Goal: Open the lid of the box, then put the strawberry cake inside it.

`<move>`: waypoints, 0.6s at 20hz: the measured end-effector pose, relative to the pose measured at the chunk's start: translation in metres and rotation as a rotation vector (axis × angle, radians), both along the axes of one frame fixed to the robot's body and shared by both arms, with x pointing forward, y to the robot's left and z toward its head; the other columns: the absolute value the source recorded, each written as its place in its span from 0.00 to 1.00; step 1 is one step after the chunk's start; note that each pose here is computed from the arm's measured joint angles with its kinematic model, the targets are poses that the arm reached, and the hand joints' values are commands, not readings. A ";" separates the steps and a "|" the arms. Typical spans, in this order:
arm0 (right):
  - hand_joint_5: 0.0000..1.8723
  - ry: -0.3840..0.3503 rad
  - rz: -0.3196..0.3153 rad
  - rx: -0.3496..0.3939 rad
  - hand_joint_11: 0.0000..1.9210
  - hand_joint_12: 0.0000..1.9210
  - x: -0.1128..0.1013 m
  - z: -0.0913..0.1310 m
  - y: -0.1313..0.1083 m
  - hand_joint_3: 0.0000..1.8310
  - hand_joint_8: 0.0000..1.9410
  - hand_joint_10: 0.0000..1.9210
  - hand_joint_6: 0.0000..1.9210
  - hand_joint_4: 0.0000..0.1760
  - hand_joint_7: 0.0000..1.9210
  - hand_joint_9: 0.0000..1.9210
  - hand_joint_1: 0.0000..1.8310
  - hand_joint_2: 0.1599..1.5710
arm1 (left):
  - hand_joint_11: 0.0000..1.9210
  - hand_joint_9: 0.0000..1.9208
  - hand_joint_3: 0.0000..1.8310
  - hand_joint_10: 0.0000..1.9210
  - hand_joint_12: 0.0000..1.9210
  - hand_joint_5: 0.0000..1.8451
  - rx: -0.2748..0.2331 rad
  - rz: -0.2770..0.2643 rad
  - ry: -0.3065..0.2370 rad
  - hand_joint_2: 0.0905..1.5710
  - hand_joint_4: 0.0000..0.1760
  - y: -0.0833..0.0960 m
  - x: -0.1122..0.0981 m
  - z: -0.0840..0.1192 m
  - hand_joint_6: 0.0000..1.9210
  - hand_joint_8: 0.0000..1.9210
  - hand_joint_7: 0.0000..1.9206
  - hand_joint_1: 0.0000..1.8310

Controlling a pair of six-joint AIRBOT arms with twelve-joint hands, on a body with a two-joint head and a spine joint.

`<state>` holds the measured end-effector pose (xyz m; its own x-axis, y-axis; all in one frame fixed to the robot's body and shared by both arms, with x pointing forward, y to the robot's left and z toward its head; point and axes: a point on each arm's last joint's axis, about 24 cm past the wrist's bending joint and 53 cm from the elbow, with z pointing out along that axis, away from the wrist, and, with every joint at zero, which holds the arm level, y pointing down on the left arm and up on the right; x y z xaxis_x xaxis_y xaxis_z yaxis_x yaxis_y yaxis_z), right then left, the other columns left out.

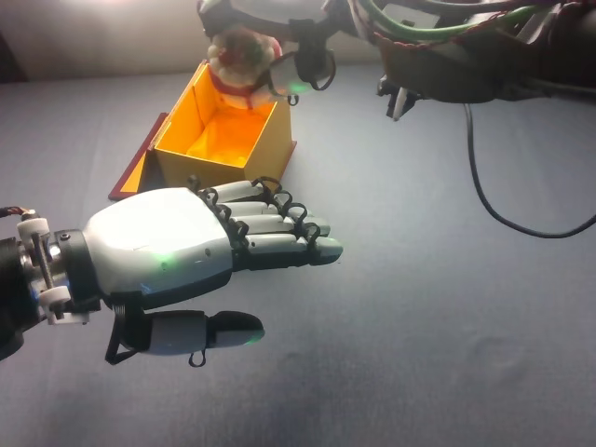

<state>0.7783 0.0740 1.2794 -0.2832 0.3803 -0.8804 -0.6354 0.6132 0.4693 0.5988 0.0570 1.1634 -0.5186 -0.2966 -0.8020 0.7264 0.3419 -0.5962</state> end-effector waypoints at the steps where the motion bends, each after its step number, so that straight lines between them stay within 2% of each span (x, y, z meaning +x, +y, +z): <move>1: 0.35 0.003 -0.004 -0.003 0.26 0.79 0.001 -0.001 -0.001 0.00 0.74 0.81 0.66 0.00 0.36 0.38 0.73 0.77 | 0.00 0.10 0.00 0.02 0.47 0.14 -0.001 0.000 0.001 0.85 0.00 0.000 0.000 0.000 0.00 0.00 0.10 0.39; 2: 0.35 0.006 -0.008 -0.007 0.26 0.79 0.003 -0.002 -0.002 0.00 0.74 0.81 0.66 0.00 0.36 0.38 0.73 0.77 | 0.00 0.10 0.00 0.02 0.47 0.14 -0.004 -0.003 0.001 0.85 0.00 -0.001 0.000 0.000 0.00 0.00 0.10 0.39; 3: 0.34 0.011 -0.016 -0.011 0.28 0.85 0.006 -0.003 -0.004 0.00 0.81 0.68 0.68 0.00 0.37 0.34 0.66 0.79 | 0.00 0.09 0.00 0.02 0.45 0.15 -0.005 -0.008 -0.001 0.85 0.00 -0.004 0.000 0.000 0.00 0.00 0.10 0.40; 4: 0.34 0.012 -0.019 -0.012 0.30 0.89 0.007 -0.003 -0.003 0.00 0.82 0.65 0.68 0.00 0.38 0.34 0.64 0.80 | 0.00 0.08 0.00 0.01 0.40 0.14 -0.004 -0.013 -0.002 0.86 0.00 -0.005 -0.001 0.000 0.00 0.00 0.09 0.37; 5: 0.31 0.017 -0.021 -0.015 0.32 0.89 0.008 -0.004 -0.002 0.00 0.69 0.75 0.67 0.00 0.41 0.43 0.72 0.77 | 0.00 0.08 0.00 0.01 0.32 0.15 -0.003 -0.021 -0.006 0.87 0.00 -0.007 -0.002 0.001 0.01 0.00 0.09 0.37; 6: 0.30 0.026 -0.024 -0.022 0.36 0.90 0.009 -0.007 -0.001 0.00 0.69 0.80 0.65 0.00 0.40 0.44 0.73 0.77 | 0.00 0.07 0.00 0.00 0.29 0.16 -0.010 -0.021 -0.006 0.87 0.00 -0.008 -0.001 0.003 0.01 0.00 0.08 0.36; 8: 0.31 0.035 -0.021 -0.029 0.37 0.89 0.008 -0.010 0.002 0.00 0.69 0.80 0.64 0.00 0.40 0.44 0.73 0.76 | 0.00 0.07 0.00 0.00 0.32 0.15 -0.014 -0.024 -0.005 0.87 0.00 -0.009 -0.002 0.003 0.00 0.00 0.07 0.35; 9: 0.36 0.036 -0.021 -0.030 0.39 0.90 0.008 -0.010 0.002 0.00 0.76 0.70 0.65 0.00 0.43 0.41 0.66 0.77 | 0.00 0.06 0.00 0.00 0.33 0.16 -0.011 -0.025 -0.005 0.86 0.00 -0.009 -0.002 0.002 0.01 0.00 0.06 0.38; 10: 0.34 0.036 -0.018 -0.029 0.32 0.96 0.007 -0.010 0.003 0.00 0.82 0.74 0.71 0.00 0.37 0.33 0.63 0.80 | 0.00 0.08 0.00 0.01 0.36 0.18 -0.012 -0.024 -0.004 0.86 0.00 -0.009 -0.002 0.003 0.02 0.01 0.10 0.38; 11: 0.32 0.035 -0.015 -0.029 0.30 0.92 0.006 -0.010 0.005 0.00 0.77 0.83 0.70 0.00 0.34 0.36 0.70 0.79 | 0.00 0.09 0.00 0.01 0.33 0.18 -0.013 -0.025 -0.004 0.87 0.00 -0.009 -0.002 0.003 0.01 0.01 0.11 0.35; 12: 0.32 0.035 -0.008 -0.028 0.30 0.92 0.003 -0.010 0.007 0.00 0.77 0.83 0.70 0.00 0.34 0.36 0.70 0.79 | 0.00 0.09 0.00 0.01 0.33 0.18 -0.014 -0.025 -0.004 0.87 0.00 -0.009 -0.002 0.003 0.01 0.01 0.11 0.35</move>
<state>0.7817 0.0806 1.2697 -0.3114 0.3580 -0.8803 -0.6137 0.6315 0.4739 0.5966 0.0482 1.1663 -0.5227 -0.2945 -0.8000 0.7371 0.3153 -0.5977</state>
